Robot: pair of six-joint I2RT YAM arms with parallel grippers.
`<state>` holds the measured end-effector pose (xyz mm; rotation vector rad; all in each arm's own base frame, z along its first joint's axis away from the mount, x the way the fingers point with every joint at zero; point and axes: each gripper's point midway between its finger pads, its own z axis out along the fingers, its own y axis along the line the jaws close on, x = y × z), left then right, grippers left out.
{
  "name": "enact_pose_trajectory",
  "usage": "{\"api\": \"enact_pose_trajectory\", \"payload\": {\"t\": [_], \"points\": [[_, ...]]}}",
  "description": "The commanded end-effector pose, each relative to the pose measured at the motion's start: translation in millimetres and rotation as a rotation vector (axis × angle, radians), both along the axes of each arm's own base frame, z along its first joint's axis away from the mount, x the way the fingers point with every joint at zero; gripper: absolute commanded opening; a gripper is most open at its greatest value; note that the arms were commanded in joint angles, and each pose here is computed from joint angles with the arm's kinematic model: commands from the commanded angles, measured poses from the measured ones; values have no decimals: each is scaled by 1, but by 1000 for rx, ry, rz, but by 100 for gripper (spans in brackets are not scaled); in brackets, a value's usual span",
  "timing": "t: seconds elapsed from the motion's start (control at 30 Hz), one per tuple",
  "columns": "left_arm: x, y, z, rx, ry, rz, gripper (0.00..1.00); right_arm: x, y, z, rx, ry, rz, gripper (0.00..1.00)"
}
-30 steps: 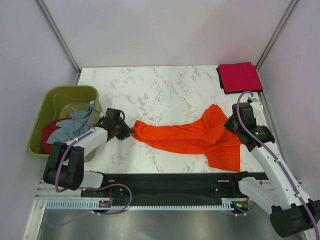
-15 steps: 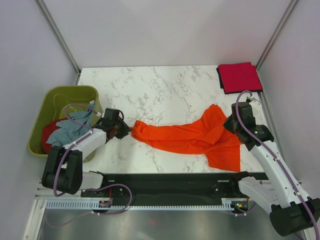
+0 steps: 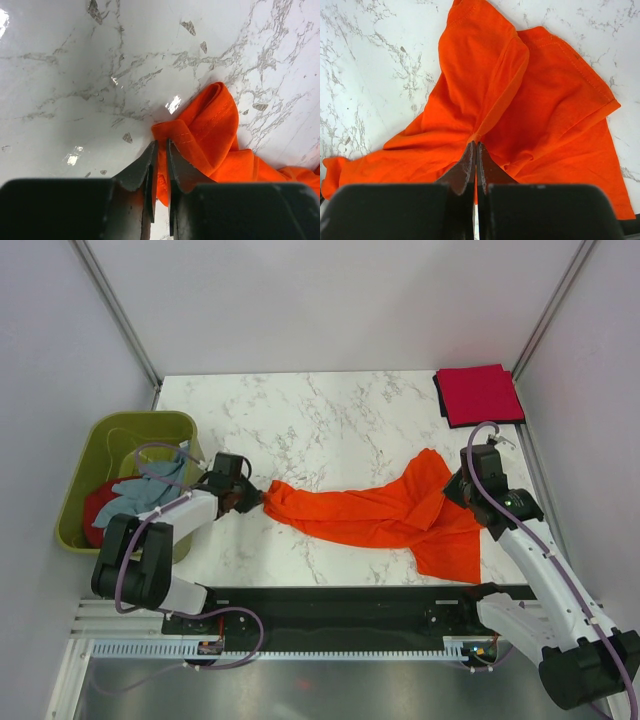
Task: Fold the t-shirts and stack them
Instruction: Flatten the tshirt out
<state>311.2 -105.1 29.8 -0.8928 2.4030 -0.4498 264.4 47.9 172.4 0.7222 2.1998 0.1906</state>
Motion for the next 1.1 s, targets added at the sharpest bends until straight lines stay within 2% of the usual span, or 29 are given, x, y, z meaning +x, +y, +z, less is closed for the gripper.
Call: {"api": "enact_pose_trajectory", "payload": {"t": [0.0, 0.13, 0.2, 0.4, 0.53, 0.63, 0.67, 0.73, 0.8, 0.83, 0.97, 1.0, 1.07], "points": [[15, 1, 4, 6, -22, 18, 17, 5, 0, 6, 1, -28, 3, 0], [16, 1, 0, 10, -11, 14, 10, 5, 0, 4, -1, -23, -1, 0], [15, 1, -3, 10, -3, 11, 4, 5, -1, 3, -6, -21, -6, 0], [12, -1, -2, 4, -3, -4, 2, 5, -3, 7, -9, -28, -13, 0], [13, 2, 27, 21, -43, -18, 2, 8, -5, 13, -23, -31, -21, 0], [24, 3, 79, 38, -164, -51, 2, 15, -2, 28, -17, -51, -11, 0], [17, 5, 86, 55, -145, -57, 2, 20, -1, 41, -12, -77, -8, 0], [21, 9, 130, 75, -230, -61, 2, 24, -1, 54, -15, -97, -9, 0], [16, 11, 168, 86, -295, -76, 2, 32, -1, 89, -12, -172, -11, 0], [15, 11, 180, 84, -320, -84, 2, 33, -1, 89, -13, -170, -11, 0], [9, 12, 240, 96, -418, -115, 2, 51, -5, 164, -53, -320, -10, 0], [8, 14, 267, 103, -455, -120, 2, 53, -7, 174, -62, -329, -14, 0], [5, 13, 289, 105, -479, -135, 2, 59, -8, 215, -61, -392, -20, 0]]}}
